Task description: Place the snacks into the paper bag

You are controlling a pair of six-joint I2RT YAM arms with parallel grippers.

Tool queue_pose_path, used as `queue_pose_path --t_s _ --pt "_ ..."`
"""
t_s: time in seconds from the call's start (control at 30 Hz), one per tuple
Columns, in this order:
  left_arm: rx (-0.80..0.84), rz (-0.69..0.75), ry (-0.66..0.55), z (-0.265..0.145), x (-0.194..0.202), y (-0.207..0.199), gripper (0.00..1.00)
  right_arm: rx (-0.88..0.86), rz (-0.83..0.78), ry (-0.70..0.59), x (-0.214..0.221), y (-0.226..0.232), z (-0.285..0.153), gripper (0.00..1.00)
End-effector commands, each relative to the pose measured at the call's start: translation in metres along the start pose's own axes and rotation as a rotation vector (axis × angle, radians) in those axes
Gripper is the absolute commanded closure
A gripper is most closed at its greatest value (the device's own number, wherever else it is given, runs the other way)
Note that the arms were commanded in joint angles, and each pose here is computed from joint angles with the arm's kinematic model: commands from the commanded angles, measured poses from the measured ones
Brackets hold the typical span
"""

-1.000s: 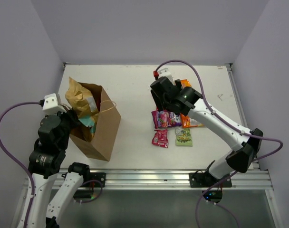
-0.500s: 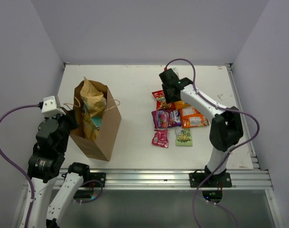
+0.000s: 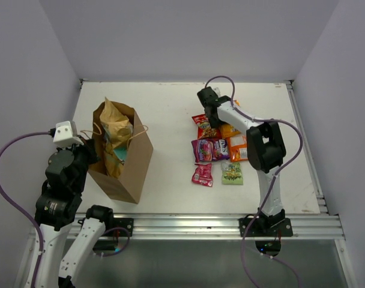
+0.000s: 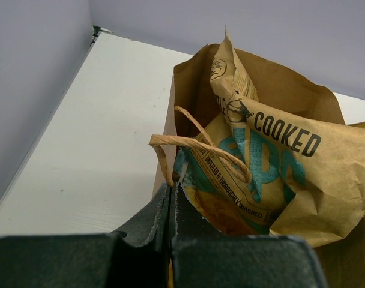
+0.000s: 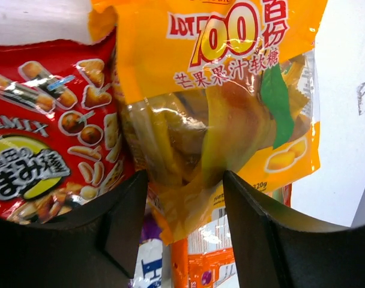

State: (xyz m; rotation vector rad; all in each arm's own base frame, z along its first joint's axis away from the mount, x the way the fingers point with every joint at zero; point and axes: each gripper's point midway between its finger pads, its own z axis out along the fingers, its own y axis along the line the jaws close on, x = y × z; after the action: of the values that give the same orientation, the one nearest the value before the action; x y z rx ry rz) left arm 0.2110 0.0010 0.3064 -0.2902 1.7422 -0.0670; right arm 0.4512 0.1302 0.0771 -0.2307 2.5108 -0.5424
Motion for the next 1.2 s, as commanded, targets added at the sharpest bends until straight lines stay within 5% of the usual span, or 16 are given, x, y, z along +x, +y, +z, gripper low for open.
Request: queue_pose_path --t_s 0.0,0.03,0.1,0.17,0.33,0.47,0.6,0.8,0.97,1.17 --pt "0.000 0.019 -0.017 0.003 -0.004 -0.001 1.00 0.100 -0.002 -0.032 -0.011 -0.019 0.011 0.44" --pt "-0.001 0.019 -0.019 0.003 -0.005 -0.001 1.00 0.106 -0.005 -0.015 -0.005 -0.023 0.017 0.47" --pt "-0.001 0.019 -0.019 0.004 -0.005 -0.001 1.00 0.105 0.001 0.013 0.004 -0.025 0.027 0.82" --pt "-0.001 0.019 -0.017 0.004 -0.005 -0.001 1.00 0.112 -0.001 0.034 0.013 -0.027 0.034 1.00" --pt "-0.010 0.016 -0.024 0.002 -0.007 0.001 1.00 0.049 0.039 -0.025 0.002 -0.037 0.004 1.00" --pt "-0.033 0.006 -0.029 0.000 -0.007 0.005 1.00 -0.071 0.117 -0.198 -0.040 -0.054 -0.074 1.00" --pt "-0.053 -0.016 -0.041 -0.002 -0.009 0.009 1.00 -0.269 0.145 -0.472 -0.104 -0.051 -0.214 1.00" --pt "-0.035 -0.029 -0.049 -0.006 -0.011 0.007 1.00 -0.586 0.078 -0.764 -0.137 -0.012 -0.401 1.00" --pt "-0.027 -0.030 -0.049 -0.008 -0.013 0.005 1.00 -1.009 0.065 -0.906 -0.132 0.032 -0.499 1.00" --pt "-0.019 -0.032 -0.048 -0.008 -0.013 0.004 1.00 -1.198 0.019 -0.865 -0.119 0.084 -0.523 1.00"
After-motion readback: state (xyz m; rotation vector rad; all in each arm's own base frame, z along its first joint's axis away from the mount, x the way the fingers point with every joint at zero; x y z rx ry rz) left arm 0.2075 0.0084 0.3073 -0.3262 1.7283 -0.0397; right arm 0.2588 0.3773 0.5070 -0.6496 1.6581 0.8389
